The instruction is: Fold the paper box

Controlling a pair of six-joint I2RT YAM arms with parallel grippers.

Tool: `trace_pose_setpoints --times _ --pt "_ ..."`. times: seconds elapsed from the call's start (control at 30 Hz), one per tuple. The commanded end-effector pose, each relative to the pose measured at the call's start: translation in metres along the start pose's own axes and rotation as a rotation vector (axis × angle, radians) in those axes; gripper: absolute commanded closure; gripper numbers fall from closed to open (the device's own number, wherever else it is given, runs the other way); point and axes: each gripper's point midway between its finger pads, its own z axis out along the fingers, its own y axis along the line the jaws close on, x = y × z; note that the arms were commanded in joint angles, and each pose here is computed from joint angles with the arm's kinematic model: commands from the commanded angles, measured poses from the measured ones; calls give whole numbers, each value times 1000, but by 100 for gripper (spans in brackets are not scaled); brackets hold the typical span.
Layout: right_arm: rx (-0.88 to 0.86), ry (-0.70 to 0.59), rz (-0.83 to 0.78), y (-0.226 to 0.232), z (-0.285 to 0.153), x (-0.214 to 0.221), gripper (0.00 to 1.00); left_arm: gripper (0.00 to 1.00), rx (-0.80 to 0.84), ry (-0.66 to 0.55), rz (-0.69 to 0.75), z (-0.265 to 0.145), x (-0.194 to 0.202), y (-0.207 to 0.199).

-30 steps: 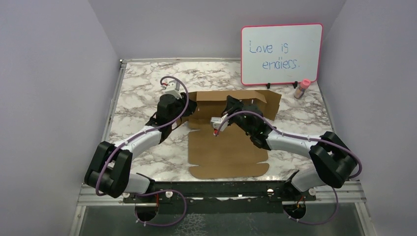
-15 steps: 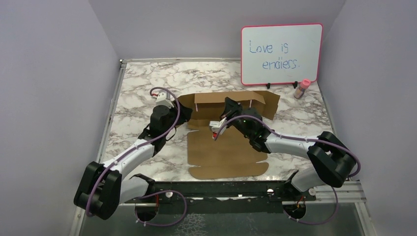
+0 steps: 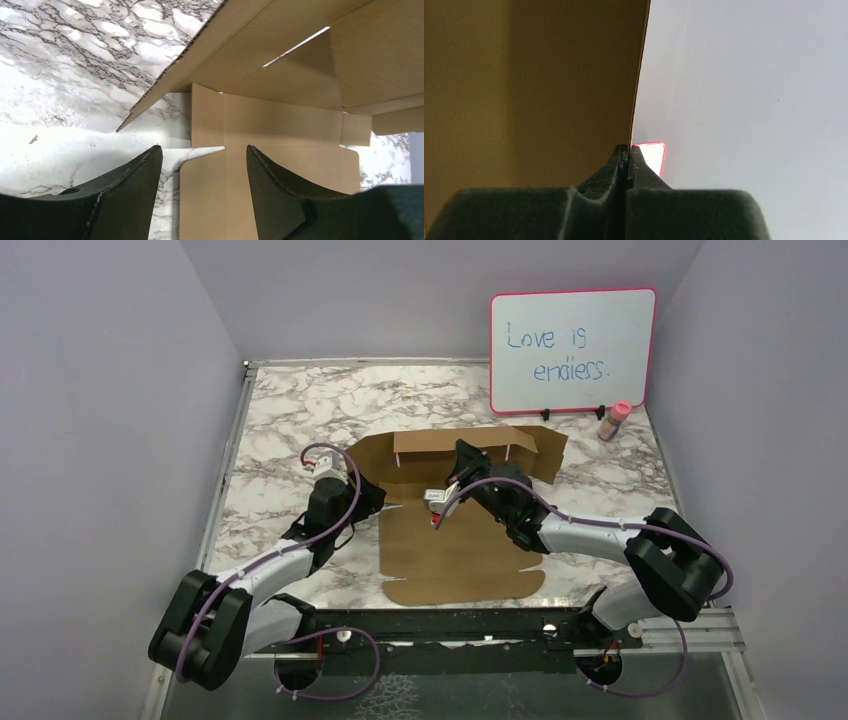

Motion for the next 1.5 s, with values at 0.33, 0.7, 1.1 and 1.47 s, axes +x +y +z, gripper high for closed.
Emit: trace_pose_setpoints --times 0.33,0.7,1.1,1.47 --pt "-50 -18 7 21 1 -10 99 37 -19 -3 2 37 10 -3" --pt "-54 -7 15 23 2 -8 99 68 91 -38 156 41 12 -51" --pt "-69 2 4 30 0 -8 99 65 91 -11 257 47 36 -55" --pt "-60 16 8 25 -2 -5 99 41 159 -103 265 18 6 -72"
